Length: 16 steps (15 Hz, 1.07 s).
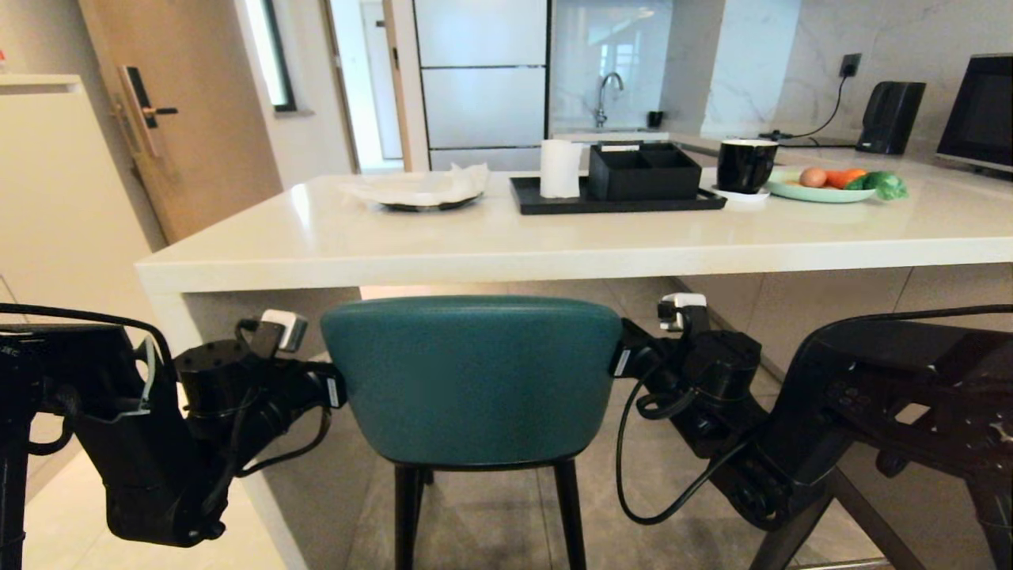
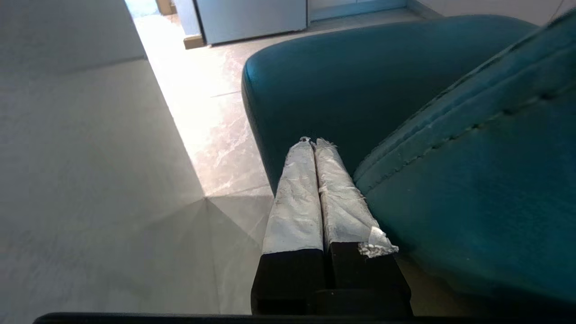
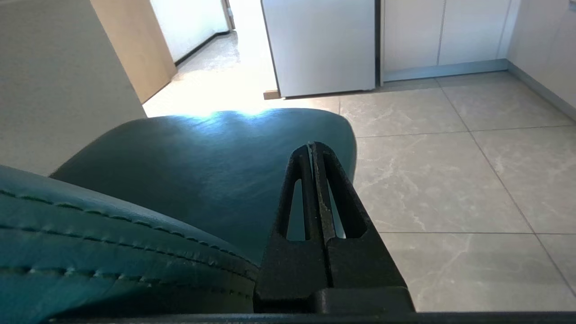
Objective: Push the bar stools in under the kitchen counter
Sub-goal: Pull the blue chair out from under the dining table
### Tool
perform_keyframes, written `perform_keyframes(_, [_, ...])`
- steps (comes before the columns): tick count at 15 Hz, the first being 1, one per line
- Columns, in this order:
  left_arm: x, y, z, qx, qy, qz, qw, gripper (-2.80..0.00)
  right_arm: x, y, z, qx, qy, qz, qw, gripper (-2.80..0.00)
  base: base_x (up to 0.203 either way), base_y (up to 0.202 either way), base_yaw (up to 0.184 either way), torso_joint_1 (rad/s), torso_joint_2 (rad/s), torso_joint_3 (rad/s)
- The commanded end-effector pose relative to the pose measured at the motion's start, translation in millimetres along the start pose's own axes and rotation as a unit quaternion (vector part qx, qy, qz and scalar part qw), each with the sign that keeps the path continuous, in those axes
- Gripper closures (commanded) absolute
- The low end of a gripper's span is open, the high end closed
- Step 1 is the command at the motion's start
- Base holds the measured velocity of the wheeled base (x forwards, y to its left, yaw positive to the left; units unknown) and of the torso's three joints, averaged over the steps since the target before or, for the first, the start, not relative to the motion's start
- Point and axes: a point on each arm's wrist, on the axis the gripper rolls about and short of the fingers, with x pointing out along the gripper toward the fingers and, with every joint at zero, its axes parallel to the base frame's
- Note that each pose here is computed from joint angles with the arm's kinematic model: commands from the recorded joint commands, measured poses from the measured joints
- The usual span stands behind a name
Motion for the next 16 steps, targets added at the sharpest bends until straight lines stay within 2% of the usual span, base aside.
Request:
perform_keyframes(1, [-9, -10.4, 8, 0.002, -0.008, -0.021, 0.9997, 0.00, 0, 0, -2, -0.001, 0.002, 0.002, 1.000, 0.00, 0.000, 0.000, 0.000, 0.000, 0.00, 0.000])
perform_keyframes(5, [-29, -24.3, 9, -0.002, 0.009, -0.037, 0.9993, 0.00, -1, 0, -3, -0.001, 0.004, 0.002, 1.000, 0.00, 0.000, 0.000, 0.000, 0.000, 0.00, 0.000])
perform_keyframes(16, [-31, -26.3, 7, -0.004, 0.015, -0.040, 0.9991, 0.00, -7, -2, -4, -0.004, 0.013, -0.012, 1.000, 0.00, 0.000, 0.000, 0.000, 0.000, 0.00, 0.000])
